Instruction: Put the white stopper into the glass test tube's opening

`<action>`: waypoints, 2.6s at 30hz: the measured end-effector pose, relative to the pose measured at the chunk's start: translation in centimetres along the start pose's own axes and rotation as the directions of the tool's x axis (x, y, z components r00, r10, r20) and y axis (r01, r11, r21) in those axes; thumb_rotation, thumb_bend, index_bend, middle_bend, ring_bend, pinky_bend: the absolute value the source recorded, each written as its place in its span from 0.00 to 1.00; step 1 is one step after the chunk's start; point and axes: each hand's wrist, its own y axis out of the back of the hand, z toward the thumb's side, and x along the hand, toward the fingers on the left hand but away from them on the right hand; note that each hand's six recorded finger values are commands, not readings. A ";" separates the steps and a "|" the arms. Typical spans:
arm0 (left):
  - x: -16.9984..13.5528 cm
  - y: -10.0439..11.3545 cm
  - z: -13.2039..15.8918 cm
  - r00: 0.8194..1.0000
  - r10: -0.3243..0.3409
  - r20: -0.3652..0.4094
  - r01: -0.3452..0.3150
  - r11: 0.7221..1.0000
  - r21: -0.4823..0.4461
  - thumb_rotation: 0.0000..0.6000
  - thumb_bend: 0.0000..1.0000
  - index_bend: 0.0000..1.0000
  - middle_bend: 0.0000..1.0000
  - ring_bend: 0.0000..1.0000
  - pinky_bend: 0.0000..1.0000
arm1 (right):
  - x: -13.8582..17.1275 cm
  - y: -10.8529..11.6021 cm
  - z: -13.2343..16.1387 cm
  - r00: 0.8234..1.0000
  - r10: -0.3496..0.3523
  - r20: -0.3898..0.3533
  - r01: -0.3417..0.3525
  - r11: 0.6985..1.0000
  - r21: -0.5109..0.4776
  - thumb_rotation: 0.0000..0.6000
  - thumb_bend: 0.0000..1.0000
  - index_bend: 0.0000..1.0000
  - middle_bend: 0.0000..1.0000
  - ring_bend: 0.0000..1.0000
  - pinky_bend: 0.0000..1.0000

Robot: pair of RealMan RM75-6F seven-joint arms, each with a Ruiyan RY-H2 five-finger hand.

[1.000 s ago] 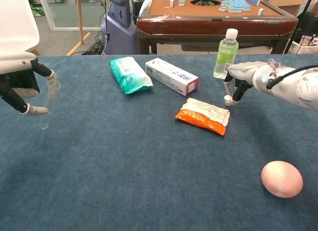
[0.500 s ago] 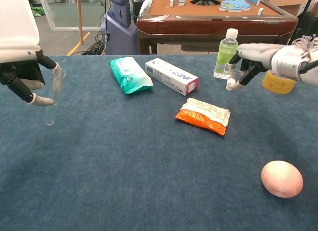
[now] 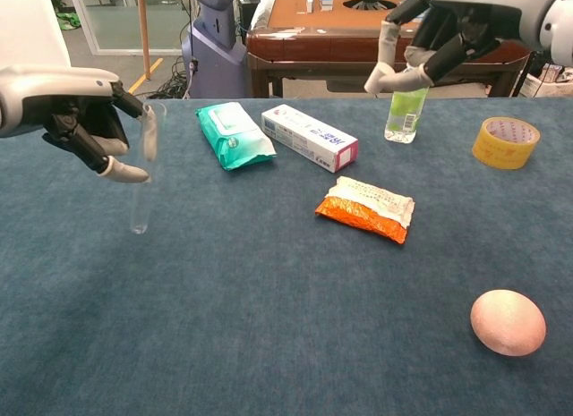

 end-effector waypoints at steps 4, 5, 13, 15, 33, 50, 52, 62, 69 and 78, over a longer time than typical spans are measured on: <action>0.4 -0.5 1.1 1.000 -0.018 0.012 0.018 1.000 -0.026 1.00 0.27 0.66 1.00 1.00 1.00 | 0.5 0.2 2.1 0.998 -0.008 -0.063 0.005 0.999 -0.043 1.00 0.35 0.61 0.91 0.98 1.00; 0.6 -0.6 1.4 1.000 -0.021 0.015 0.022 0.999 -0.028 1.00 0.27 0.66 1.00 1.00 1.00 | 0.5 0.3 2.6 0.997 -0.009 -0.076 0.005 0.999 -0.051 1.00 0.36 0.61 0.91 0.98 1.00; 1.6 -1.0 3.5 0.999 -0.035 0.025 0.035 0.999 0.002 1.00 0.27 0.66 1.00 1.00 1.00 | 0.2 0.1 5.9 0.988 -0.008 -0.151 -0.006 0.996 -0.091 1.00 0.35 0.61 0.91 0.98 1.00; 1.9 -1.0 4.0 0.999 -0.037 0.021 0.037 0.999 0.009 1.00 0.27 0.66 1.00 1.00 1.00 | 0.0 -0.2 6.6 0.987 -0.001 -0.161 -0.015 0.995 -0.096 1.00 0.35 0.61 0.91 0.98 1.00; 3.3 -1.1 6.6 0.999 -0.036 -0.004 0.036 0.999 0.028 1.00 0.27 0.66 1.00 1.00 1.00 | -0.9 -2.2 8.3 0.984 0.044 -0.171 -0.059 0.995 -0.084 1.00 0.35 0.61 0.91 0.98 1.00; 3.4 -1.4 7.6 0.999 -0.044 -0.005 0.044 0.998 0.046 1.00 0.27 0.66 1.00 1.00 1.00 | -1.2 -3.0 8.7 0.983 0.067 -0.172 -0.081 0.994 -0.070 1.00 0.35 0.61 0.91 0.98 1.00; 3.4 -1.4 7.7 0.999 -0.045 -0.005 0.045 0.998 0.048 1.00 0.27 0.66 1.00 1.00 1.00 | -1.2 -3.1 8.7 0.983 0.072 -0.171 -0.085 0.994 -0.066 1.00 0.35 0.61 0.91 0.98 1.00; 3.5 -1.6 7.9 0.999 -0.049 -0.004 0.049 0.998 0.050 1.00 0.27 0.66 1.00 1.00 1.00 | -1.3 -3.3 8.6 0.983 0.077 -0.166 -0.089 0.994 -0.065 1.00 0.35 0.61 0.91 0.98 1.00; 3.6 -1.8 8.1 0.999 -0.054 -0.005 0.054 0.997 0.058 1.00 0.27 0.66 1.00 1.00 1.00 | -1.4 -3.6 8.7 0.982 0.085 -0.167 -0.097 0.993 -0.066 1.00 0.36 0.61 0.91 0.98 1.00; 3.6 -1.9 8.4 0.998 -0.059 -0.002 0.059 0.996 0.061 1.00 0.27 0.65 1.00 1.00 1.00 | -1.5 -4.0 8.8 0.981 0.095 -0.167 -0.105 0.993 -0.056 1.00 0.35 0.61 0.91 0.98 1.00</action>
